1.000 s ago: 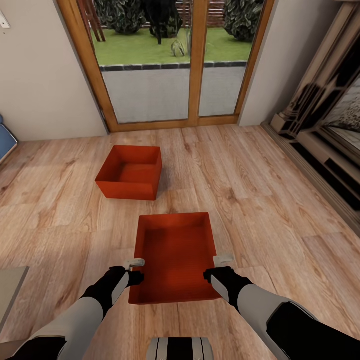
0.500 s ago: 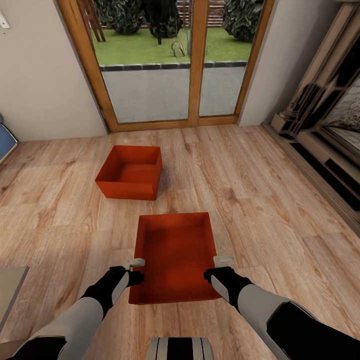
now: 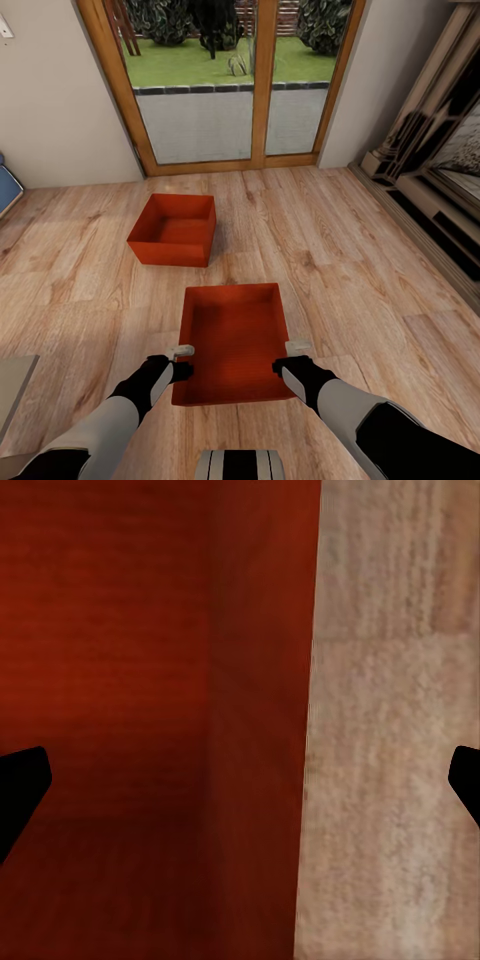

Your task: Move the two storage containers from the living room to the garage. In the garage, place one container on the floor and stack the other container on top of it (either order is fine).

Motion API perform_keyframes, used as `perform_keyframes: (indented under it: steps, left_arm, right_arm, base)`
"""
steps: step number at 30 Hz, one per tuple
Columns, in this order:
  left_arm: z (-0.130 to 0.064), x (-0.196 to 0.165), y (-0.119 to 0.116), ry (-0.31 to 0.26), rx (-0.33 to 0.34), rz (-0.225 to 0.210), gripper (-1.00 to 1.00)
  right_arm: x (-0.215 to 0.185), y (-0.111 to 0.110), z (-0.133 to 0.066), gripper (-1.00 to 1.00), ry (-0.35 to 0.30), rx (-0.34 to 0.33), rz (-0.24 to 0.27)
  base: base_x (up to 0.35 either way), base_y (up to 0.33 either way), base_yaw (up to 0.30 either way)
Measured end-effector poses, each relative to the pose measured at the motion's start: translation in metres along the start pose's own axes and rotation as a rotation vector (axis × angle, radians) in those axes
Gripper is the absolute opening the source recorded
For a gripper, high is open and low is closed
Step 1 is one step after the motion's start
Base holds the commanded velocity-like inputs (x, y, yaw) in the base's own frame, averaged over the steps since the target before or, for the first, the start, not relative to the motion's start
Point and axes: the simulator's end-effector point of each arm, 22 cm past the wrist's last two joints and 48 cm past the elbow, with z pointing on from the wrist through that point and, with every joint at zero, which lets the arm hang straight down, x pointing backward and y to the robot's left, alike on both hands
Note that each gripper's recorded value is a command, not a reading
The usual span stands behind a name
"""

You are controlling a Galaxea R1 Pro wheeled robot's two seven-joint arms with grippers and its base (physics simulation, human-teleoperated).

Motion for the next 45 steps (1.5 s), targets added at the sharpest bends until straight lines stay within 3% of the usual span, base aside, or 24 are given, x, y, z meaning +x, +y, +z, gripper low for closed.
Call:
perform_keyframes:
  steps: [45]
  left_arm:
    - [0.0062,-0.0003,0.0011,-0.012,-0.003,-0.001,1.00]
  right_arm:
    - [0.0033,-0.0014,0.0065,1.00,0.000,0.003,0.000]
  base:
    - [0.000,0.000,0.000]
